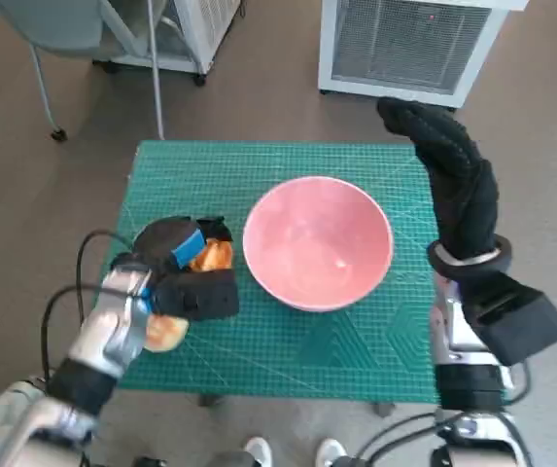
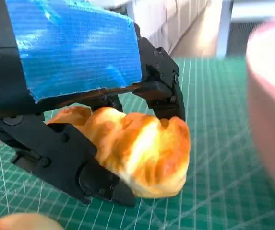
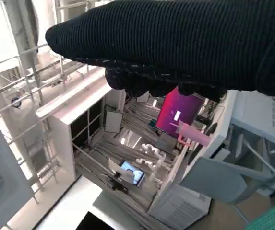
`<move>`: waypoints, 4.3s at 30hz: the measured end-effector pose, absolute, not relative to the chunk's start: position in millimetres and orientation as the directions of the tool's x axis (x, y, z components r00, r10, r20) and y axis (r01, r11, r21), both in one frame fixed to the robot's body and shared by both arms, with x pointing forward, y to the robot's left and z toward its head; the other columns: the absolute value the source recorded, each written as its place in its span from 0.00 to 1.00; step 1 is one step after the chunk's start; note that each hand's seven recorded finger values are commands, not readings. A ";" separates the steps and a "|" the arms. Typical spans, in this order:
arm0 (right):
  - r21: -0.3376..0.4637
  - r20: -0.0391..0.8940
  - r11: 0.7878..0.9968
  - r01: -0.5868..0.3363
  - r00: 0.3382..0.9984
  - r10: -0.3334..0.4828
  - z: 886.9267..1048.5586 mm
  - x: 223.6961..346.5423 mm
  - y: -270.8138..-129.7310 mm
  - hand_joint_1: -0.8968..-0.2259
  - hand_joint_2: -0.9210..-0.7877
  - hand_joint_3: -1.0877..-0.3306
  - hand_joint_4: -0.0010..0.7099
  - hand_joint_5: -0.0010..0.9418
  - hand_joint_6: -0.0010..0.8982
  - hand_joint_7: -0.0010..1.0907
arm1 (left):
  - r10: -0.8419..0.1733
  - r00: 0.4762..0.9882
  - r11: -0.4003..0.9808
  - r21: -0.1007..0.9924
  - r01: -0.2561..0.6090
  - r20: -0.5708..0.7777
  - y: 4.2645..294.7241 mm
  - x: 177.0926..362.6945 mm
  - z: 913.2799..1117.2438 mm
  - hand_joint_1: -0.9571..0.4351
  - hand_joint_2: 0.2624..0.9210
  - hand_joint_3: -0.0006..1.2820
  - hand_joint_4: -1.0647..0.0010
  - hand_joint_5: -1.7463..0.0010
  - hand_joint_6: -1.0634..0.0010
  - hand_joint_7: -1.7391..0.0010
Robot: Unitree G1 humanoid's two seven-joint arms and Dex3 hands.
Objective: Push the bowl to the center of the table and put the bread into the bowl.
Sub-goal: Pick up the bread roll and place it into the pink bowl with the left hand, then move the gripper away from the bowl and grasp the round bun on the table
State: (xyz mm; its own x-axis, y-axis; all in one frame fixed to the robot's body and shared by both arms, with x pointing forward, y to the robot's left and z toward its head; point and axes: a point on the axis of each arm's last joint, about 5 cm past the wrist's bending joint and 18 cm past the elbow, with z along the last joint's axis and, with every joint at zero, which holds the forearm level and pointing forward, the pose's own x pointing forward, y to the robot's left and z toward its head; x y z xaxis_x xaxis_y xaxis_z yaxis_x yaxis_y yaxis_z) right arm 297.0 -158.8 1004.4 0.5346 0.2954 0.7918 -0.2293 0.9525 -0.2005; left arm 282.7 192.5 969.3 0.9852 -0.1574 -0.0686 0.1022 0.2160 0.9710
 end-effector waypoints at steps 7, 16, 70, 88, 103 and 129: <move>-0.201 0.792 0.952 -0.231 0.534 0.297 1004.7 297.1 -158.2 0.29 0.00 0.29 0.38 0.00 0.00 0.61 | -0.192 0.965 0.297 0.948 -0.114 0.176 189.6 270.9 1017.0 0.69 0.89 0.10 0.25 0.40 0.35 0.36; -0.200 0.791 0.952 -0.231 0.536 0.296 1004.3 297.3 -158.7 0.29 0.00 0.30 0.38 0.00 0.00 0.61 | -0.301 0.846 0.380 0.869 -0.317 0.440 163.1 262.2 1050.3 0.69 0.93 0.07 0.25 0.40 0.37 0.35; -0.199 0.797 0.951 -0.236 0.525 0.297 1006.7 294.1 -158.3 0.30 0.00 0.29 0.36 0.00 0.00 0.60 | -0.671 0.739 0.417 0.850 0.322 0.050 138.4 289.2 1032.4 0.33 1.00 0.07 0.89 0.98 0.74 0.90; -0.185 0.801 0.952 -0.244 0.524 0.290 1005.0 292.5 -155.2 0.32 0.00 0.30 0.36 0.00 0.00 0.60 | -0.528 0.844 0.465 0.863 0.196 0.093 276.4 217.7 1049.0 0.25 0.97 0.02 0.80 1.00 0.73 0.92; -0.169 0.780 0.949 -0.267 0.552 0.294 997.6 297.3 -150.3 0.31 0.00 0.31 0.37 0.00 0.00 0.60 | -0.433 0.894 0.352 0.892 0.285 -0.115 295.4 184.9 1049.4 0.30 0.82 0.00 0.80 1.00 0.74 0.96; -0.185 0.779 0.943 -0.276 0.544 0.312 998.4 299.3 -152.9 0.31 0.00 0.30 0.37 0.00 0.00 0.60 | -0.440 0.843 0.356 0.801 0.481 -0.311 288.3 222.1 965.8 0.41 0.80 0.00 0.82 1.00 0.73 0.99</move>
